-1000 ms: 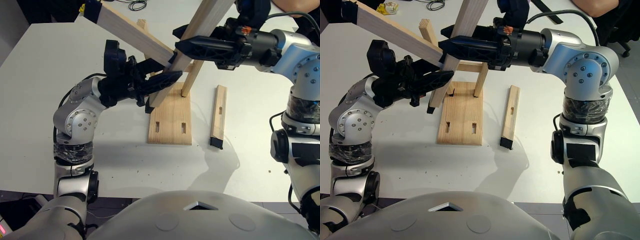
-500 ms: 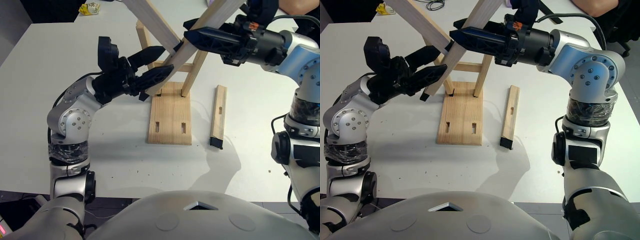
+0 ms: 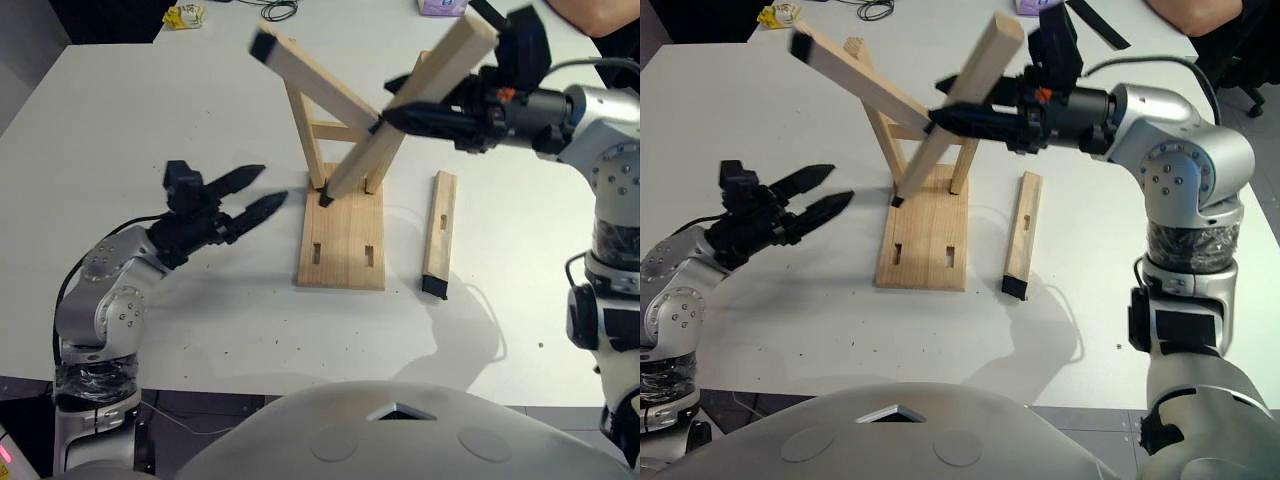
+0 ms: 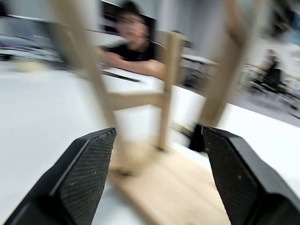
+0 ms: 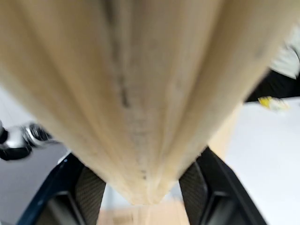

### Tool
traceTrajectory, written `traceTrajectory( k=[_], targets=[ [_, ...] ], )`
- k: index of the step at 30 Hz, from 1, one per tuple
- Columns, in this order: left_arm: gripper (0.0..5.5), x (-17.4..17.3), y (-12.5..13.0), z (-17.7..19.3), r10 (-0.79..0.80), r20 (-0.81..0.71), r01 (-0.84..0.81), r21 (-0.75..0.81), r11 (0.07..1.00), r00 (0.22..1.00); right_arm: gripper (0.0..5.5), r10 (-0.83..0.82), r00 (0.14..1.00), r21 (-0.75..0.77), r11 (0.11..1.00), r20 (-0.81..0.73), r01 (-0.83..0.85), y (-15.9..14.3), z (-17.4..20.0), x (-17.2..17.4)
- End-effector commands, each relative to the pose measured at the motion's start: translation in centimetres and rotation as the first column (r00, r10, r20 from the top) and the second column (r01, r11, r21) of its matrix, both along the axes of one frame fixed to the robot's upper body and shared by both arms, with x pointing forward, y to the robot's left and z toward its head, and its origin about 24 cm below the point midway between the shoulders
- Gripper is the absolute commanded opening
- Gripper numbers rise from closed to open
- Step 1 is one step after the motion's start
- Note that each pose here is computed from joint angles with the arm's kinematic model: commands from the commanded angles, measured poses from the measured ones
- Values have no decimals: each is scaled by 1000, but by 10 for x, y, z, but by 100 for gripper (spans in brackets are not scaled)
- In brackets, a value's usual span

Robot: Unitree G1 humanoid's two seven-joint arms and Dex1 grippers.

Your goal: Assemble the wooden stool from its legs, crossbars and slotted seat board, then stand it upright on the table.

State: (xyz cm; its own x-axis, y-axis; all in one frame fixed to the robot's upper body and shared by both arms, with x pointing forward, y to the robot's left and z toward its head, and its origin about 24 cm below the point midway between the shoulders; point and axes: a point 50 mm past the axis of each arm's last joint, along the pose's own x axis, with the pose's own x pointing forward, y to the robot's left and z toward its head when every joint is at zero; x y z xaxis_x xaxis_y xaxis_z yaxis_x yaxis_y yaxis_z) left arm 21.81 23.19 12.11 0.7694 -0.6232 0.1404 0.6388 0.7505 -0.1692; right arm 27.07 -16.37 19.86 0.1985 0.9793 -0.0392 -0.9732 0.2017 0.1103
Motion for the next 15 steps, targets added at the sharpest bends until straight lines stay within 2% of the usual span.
traceTrajectory(
  k=[1,5,11,15],
  targets=[
    [338,-22,0,-20,127,-45,-129,-51,990,991,202,-29,1000,-33,999,4,29,-17,-2,-15],
    [338,-40,6,-33,274,-83,-282,-107,953,958,202,27,999,-41,999,-34,-29,-22,4,-24],
    [338,-42,9,-53,444,-140,-465,-210,860,885,202,41,999,-59,997,-34,-43,-19,-3,-35],
    [338,-35,7,-53,450,-135,-470,-218,856,883,202,47,999,-91,995,-6,-47,-14,-14,-38]
  ],
)
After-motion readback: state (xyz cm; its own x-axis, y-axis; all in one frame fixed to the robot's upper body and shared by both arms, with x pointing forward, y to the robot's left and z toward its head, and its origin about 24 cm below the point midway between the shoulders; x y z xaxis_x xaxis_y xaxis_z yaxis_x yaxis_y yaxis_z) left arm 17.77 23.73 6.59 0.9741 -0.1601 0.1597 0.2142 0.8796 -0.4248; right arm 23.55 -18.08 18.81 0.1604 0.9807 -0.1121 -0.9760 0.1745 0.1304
